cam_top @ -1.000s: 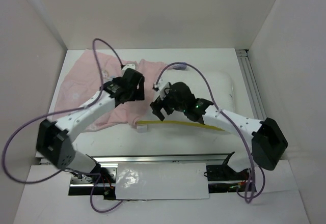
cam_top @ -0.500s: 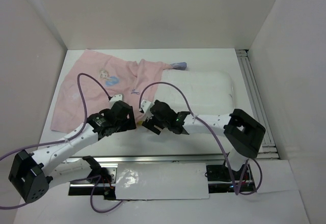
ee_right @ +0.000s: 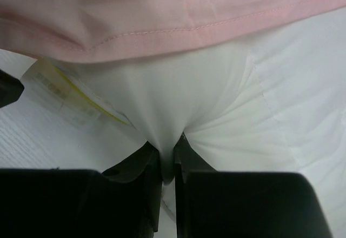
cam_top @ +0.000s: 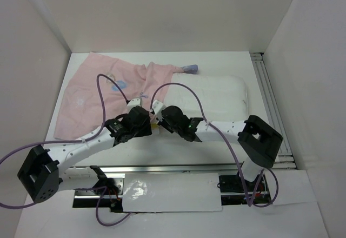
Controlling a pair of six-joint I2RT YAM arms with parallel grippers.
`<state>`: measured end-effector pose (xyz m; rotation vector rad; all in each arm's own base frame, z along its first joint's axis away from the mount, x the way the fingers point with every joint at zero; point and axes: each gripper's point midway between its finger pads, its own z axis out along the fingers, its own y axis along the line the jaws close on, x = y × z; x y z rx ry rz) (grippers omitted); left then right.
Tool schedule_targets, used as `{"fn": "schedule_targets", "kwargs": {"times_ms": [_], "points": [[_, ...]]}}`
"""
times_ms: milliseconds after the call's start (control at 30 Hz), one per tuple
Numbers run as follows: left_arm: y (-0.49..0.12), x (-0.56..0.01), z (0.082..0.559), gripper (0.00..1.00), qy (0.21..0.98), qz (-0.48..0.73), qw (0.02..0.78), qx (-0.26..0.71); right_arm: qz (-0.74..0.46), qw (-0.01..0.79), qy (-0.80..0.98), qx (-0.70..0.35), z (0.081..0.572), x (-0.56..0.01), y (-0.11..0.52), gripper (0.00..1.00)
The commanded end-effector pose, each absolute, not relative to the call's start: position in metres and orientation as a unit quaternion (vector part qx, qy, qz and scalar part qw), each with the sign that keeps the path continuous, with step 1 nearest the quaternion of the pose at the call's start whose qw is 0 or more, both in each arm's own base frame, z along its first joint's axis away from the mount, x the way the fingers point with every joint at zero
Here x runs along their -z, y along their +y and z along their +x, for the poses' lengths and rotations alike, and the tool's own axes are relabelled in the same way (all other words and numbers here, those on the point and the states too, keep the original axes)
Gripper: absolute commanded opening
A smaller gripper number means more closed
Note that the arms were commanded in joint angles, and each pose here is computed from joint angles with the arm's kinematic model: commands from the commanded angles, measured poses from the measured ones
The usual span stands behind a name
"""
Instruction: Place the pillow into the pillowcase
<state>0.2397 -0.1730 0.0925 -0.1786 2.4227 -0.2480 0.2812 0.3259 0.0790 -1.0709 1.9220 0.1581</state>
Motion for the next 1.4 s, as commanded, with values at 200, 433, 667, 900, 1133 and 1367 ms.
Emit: {"fn": "schedule_targets", "kwargs": {"times_ms": [200,433,667,900,1133,1367], "points": [[-0.172,-0.104,0.27,0.62,0.913,-0.094,0.393,0.064,-0.398,0.484,0.771,-0.115,0.287,-0.111,0.334,0.0],[-0.172,-0.096,0.276,0.45,0.918,-0.091,0.383,0.04,-0.393,0.479,0.773,-0.141,0.288,-0.114,0.335,0.0],[-0.168,-0.106,0.277,0.14,0.912,-0.104,0.395,0.035,-0.384,0.471,0.779,-0.151,0.286,-0.11,0.337,0.0],[-0.187,-0.115,0.262,0.0,0.912,-0.064,0.395,0.091,-0.292,0.527,0.778,-0.178,0.314,-0.152,0.354,0.0],[-0.232,-0.154,0.232,0.0,0.89,0.019,0.414,0.188,-0.201,0.559,0.771,-0.232,0.34,-0.199,0.381,0.0],[-0.254,-0.168,0.215,0.0,0.884,0.055,0.406,0.226,-0.15,0.557,0.744,-0.336,0.341,-0.226,0.402,0.0]]}}
